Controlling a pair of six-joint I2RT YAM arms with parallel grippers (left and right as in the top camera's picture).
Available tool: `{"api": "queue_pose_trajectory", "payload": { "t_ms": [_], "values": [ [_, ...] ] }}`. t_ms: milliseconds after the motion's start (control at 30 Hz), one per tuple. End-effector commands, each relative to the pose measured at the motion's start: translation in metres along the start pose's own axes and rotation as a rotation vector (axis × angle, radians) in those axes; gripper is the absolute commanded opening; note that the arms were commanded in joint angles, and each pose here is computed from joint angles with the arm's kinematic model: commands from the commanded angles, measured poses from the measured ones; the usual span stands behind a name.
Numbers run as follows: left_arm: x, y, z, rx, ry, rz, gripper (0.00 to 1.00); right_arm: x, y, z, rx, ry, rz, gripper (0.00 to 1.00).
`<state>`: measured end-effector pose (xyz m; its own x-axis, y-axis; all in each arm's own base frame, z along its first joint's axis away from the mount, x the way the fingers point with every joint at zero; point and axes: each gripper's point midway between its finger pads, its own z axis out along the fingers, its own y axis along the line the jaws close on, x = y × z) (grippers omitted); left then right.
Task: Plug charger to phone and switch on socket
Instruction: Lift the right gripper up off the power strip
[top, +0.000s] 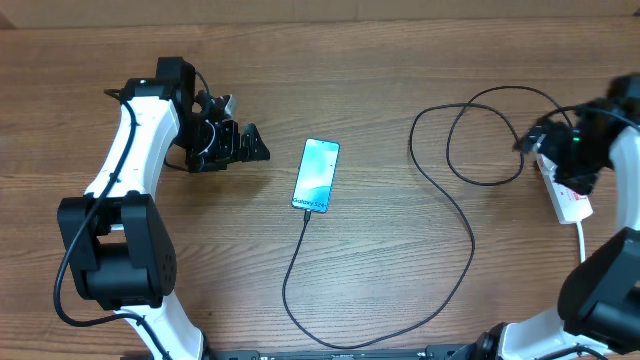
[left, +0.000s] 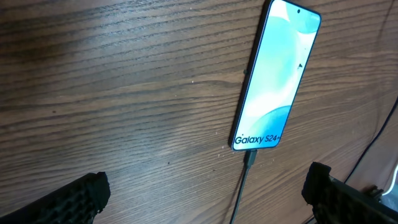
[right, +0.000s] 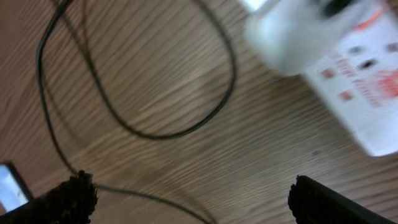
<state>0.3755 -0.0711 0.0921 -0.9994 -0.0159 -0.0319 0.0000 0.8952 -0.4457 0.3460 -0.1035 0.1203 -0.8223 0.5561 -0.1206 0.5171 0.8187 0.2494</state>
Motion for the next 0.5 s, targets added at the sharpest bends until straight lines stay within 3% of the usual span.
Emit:
{"api": "queue_pose_trajectory", "payload": {
  "t_ms": [0, 467],
  "values": [
    [-0.001, -0.0042, -0.0071, -0.002, -0.021, 0.01, 0.99, -0.0034, 0.0211, -0.0152, -0.025, -0.052, -0.068, 1.0],
    [-0.001, -0.0042, -0.0071, -0.002, -0.021, 0.01, 1.0, -0.0024, 0.0248, -0.0144, -0.027, -0.051, -0.078, 1.0]
  ]
}}
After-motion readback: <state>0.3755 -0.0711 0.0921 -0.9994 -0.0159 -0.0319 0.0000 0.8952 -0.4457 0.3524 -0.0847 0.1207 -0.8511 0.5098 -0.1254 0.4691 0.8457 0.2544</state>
